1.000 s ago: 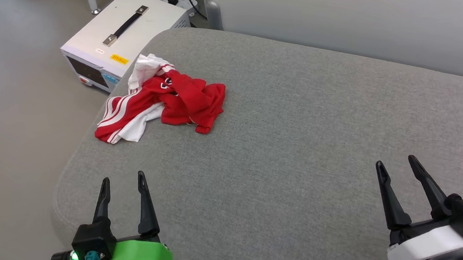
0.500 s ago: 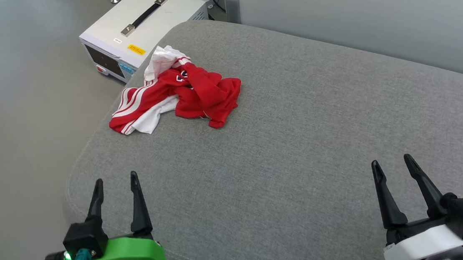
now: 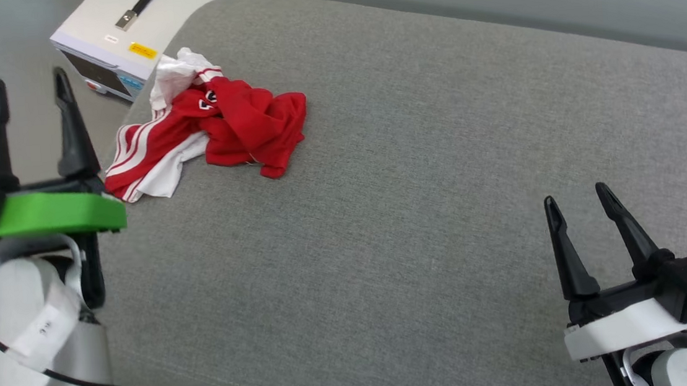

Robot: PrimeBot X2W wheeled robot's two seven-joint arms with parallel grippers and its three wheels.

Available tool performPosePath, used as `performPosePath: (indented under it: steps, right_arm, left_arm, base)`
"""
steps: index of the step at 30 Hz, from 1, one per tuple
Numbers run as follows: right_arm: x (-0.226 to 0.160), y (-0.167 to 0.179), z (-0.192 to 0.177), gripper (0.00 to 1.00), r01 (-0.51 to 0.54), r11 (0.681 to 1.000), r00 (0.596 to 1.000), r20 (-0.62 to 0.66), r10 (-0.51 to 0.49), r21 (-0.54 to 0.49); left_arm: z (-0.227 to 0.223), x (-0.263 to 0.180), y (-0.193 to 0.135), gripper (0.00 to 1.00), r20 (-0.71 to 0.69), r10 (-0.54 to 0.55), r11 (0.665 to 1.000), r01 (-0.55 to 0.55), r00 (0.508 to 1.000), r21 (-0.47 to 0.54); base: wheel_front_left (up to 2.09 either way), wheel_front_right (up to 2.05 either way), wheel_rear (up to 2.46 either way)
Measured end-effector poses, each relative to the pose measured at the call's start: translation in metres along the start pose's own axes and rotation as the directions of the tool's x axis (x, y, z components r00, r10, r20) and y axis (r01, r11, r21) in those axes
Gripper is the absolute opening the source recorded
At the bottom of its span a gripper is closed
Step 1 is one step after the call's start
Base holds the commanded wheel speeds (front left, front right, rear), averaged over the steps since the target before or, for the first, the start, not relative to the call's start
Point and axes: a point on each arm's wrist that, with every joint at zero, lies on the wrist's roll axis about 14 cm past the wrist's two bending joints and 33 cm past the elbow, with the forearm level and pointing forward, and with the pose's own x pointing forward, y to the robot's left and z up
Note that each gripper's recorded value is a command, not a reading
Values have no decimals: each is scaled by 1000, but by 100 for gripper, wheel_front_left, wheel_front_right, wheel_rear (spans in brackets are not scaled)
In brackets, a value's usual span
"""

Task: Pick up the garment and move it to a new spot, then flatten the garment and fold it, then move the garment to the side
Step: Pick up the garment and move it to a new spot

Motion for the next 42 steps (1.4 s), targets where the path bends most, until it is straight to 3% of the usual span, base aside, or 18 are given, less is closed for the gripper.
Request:
performPosePath:
  steps: [7, 13, 16, 20, 23, 29, 34, 35, 42]
  right_arm:
    - [3, -30, -8, 100, 57, 998, 998, -5, -57, -17]
    - [-1, -53, -16, 100, 111, 993, 994, -18, -112, -28]
    - [-6, -66, -20, 100, 144, 989, 989, -29, -145, -38]
    - [-8, -78, -24, 100, 172, 984, 984, -37, -174, -47]
    - [-9, -86, -28, 100, 189, 981, 981, -43, -192, -52]
    - [-12, -100, -39, 100, 217, 974, 973, -63, -221, -61]
    - [-14, -109, -50, 100, 235, 970, 967, -87, -240, -63]
    - [-15, -111, -54, 100, 239, 969, 965, -98, -244, -62]
    - [-16, -118, -58, 100, 254, 965, 960, -106, -260, -67]
  left_arm:
    - [-20, 58, -31, 100, -24, -119, 993, 119, 993, -22]
    - [-77, 86, -57, 100, -254, -239, 971, 235, 937, -47]
    - [-117, 85, -75, 100, -457, -301, 951, 299, 837, -79]
    - [-152, 82, -85, 100, -625, -324, 937, 330, 710, -111]
    - [-187, 62, -94, 100, -776, -329, 927, 341, 538, -157]
    - [-237, 25, -99, 100, -930, -278, 913, 366, 241, -178]
    - [-267, -3, -102, 100, -969, -236, 905, 380, 76, -190]
    - [-278, -12, -101, 100, -977, -210, 902, 390, 24, -185]
    - [-291, -18, -108, 100, -980, -195, 891, 412, -27, -189]
  base:
    - [0, 0, 0]
    - [0, 0, 0]
    - [0, 0, 0]
    - [0, 0, 0]
    - [0, 0, 0]
    - [0, 0, 0]
    - [0, 0, 0]
    - [0, 0, 0]
    - [0, 0, 0]
